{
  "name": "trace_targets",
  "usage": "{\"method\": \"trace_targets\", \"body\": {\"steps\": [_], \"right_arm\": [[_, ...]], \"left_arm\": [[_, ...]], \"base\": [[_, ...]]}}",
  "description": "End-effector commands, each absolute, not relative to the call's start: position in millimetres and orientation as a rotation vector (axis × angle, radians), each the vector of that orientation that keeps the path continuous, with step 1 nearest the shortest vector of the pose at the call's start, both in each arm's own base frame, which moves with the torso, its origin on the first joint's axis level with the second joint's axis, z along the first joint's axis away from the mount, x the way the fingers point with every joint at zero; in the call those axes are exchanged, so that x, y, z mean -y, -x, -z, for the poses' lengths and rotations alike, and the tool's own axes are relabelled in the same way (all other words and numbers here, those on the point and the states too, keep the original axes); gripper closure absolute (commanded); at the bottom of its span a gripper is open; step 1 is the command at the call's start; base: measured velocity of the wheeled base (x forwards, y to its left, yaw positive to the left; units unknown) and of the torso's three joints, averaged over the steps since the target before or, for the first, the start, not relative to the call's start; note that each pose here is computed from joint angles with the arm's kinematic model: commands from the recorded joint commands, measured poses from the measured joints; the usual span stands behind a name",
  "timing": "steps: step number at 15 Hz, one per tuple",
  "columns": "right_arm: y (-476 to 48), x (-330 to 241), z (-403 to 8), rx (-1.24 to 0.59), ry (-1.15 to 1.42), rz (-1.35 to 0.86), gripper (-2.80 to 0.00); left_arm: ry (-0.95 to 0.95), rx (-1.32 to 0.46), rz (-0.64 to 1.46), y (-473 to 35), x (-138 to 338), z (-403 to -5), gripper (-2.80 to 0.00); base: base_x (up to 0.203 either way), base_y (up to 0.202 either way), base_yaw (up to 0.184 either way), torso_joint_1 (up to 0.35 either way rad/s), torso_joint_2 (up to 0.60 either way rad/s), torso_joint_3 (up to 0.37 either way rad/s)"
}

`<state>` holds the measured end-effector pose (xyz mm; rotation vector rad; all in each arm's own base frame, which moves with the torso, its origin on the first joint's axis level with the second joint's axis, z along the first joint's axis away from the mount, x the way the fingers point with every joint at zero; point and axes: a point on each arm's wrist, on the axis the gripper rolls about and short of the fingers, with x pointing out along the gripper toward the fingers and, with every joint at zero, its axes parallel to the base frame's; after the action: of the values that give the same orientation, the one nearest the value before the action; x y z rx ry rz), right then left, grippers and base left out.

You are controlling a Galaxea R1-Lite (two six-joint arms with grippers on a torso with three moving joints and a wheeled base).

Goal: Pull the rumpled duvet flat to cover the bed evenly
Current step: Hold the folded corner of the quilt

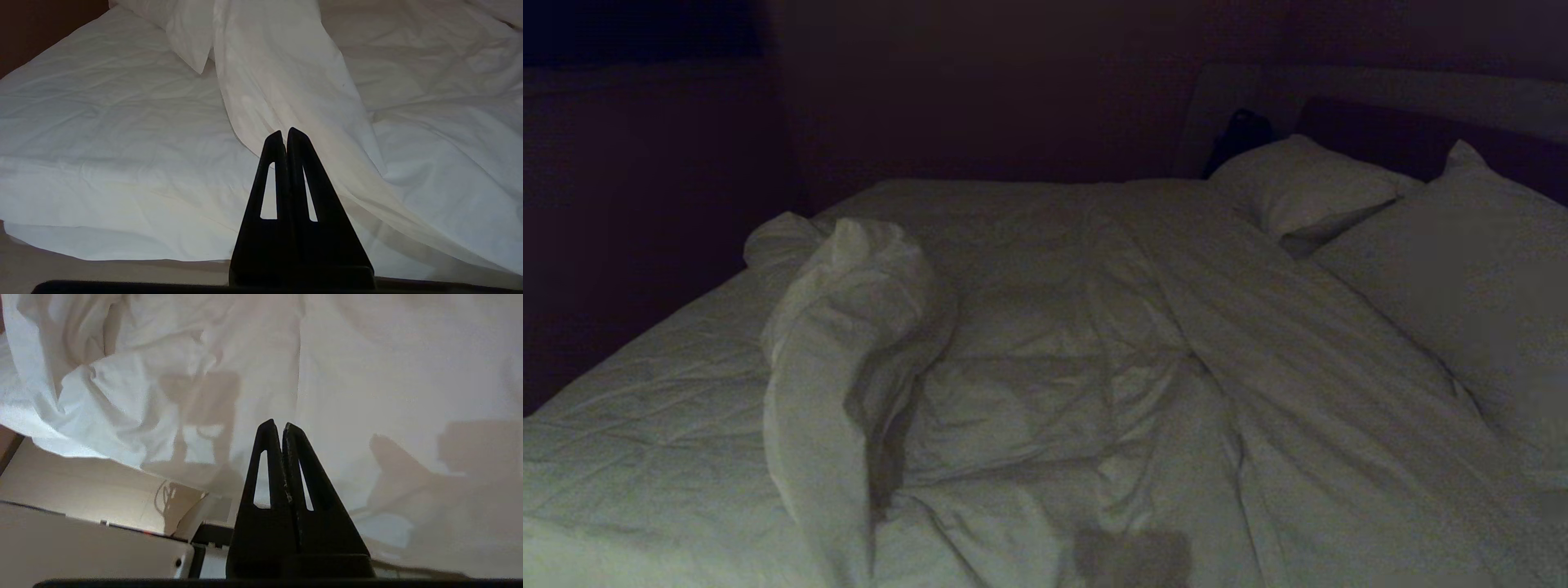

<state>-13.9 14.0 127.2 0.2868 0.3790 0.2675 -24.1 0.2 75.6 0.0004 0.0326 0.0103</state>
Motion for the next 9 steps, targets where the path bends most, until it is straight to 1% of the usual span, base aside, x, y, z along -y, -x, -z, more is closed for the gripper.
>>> {"method": "trace_targets", "body": {"steps": [1, 6, 9], "right_arm": [[9.8, -12.8, -131.3, -0.370, -0.288, -0.252, 0.00], [17.9, -10.4, -138.2, -0.271, -0.207, -0.078, 0.00], [17.3, -8.3, -140.2, -0.253, -0.172, 0.014, 0.00]], "left_arm": [[0.000, -0.032, -0.011, 24.2, -0.2, -75.6, 0.00], [0.000, -0.032, -0.011, 24.2, -0.2, -75.6, 0.00], [0.000, -0.032, -0.011, 24.2, -0.2, -75.6, 0.00]], "base": [[0.000, 0.000, 0.000, 0.000, 0.00, 0.000], [0.000, 0.000, 0.000, 0.000, 0.00, 0.000], [0.000, 0.000, 0.000, 0.000, 0.00, 0.000]]}}
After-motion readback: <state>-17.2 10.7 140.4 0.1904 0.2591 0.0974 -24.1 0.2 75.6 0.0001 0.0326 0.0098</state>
